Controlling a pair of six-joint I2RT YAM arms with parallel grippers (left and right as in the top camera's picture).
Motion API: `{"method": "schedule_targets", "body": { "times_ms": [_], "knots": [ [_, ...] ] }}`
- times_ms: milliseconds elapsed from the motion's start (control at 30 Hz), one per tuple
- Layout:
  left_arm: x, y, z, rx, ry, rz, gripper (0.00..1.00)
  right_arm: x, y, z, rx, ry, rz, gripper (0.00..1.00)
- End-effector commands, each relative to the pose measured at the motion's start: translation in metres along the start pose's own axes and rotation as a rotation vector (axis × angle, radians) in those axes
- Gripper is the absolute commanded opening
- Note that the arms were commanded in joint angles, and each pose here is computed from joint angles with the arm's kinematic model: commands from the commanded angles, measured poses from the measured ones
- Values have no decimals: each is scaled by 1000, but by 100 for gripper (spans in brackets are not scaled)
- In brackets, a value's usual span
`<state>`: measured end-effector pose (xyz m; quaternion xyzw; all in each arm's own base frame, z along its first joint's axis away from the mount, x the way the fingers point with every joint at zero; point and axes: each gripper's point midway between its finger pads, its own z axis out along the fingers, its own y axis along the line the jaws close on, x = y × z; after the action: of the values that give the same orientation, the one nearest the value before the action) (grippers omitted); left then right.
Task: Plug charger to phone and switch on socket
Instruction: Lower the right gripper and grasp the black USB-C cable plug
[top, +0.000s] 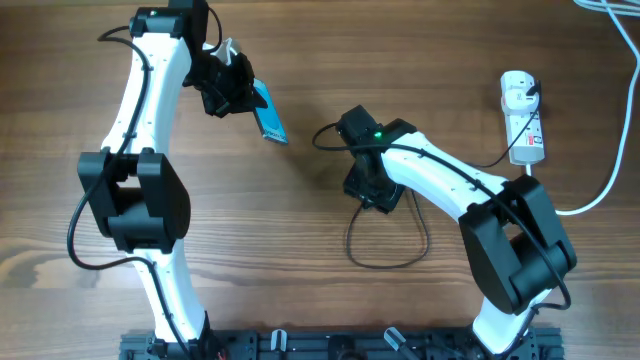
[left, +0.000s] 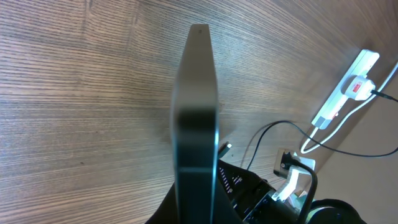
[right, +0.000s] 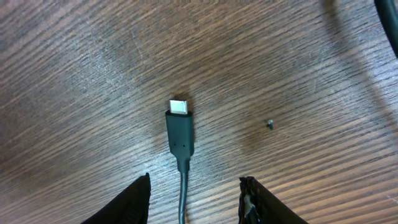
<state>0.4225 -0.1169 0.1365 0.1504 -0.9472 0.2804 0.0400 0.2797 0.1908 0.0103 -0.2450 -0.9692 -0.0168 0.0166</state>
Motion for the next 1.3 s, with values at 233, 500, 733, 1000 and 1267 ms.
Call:
{"method": "schedule_targets", "body": {
  "times_ms": [233, 500, 733, 1000, 1267],
  "knots": [
    [3, -9, -14, 24, -27, 14, 4, -2, -3, 10, 30, -15, 11, 49],
    [3, -9, -14, 24, -27, 13, 4, -4, -2, 10, 25, -22, 31, 48],
    [3, -9, -14, 24, -27, 13, 4, 1, -1, 15, 39, -20, 39, 48],
    [3, -9, -14, 24, -27, 13, 4, -1, -4, 32, 73, -16, 36, 43],
    [4, -9, -14, 23, -24, 11, 4, -1, -4, 32, 75, -19, 35, 27]
  ]
}}
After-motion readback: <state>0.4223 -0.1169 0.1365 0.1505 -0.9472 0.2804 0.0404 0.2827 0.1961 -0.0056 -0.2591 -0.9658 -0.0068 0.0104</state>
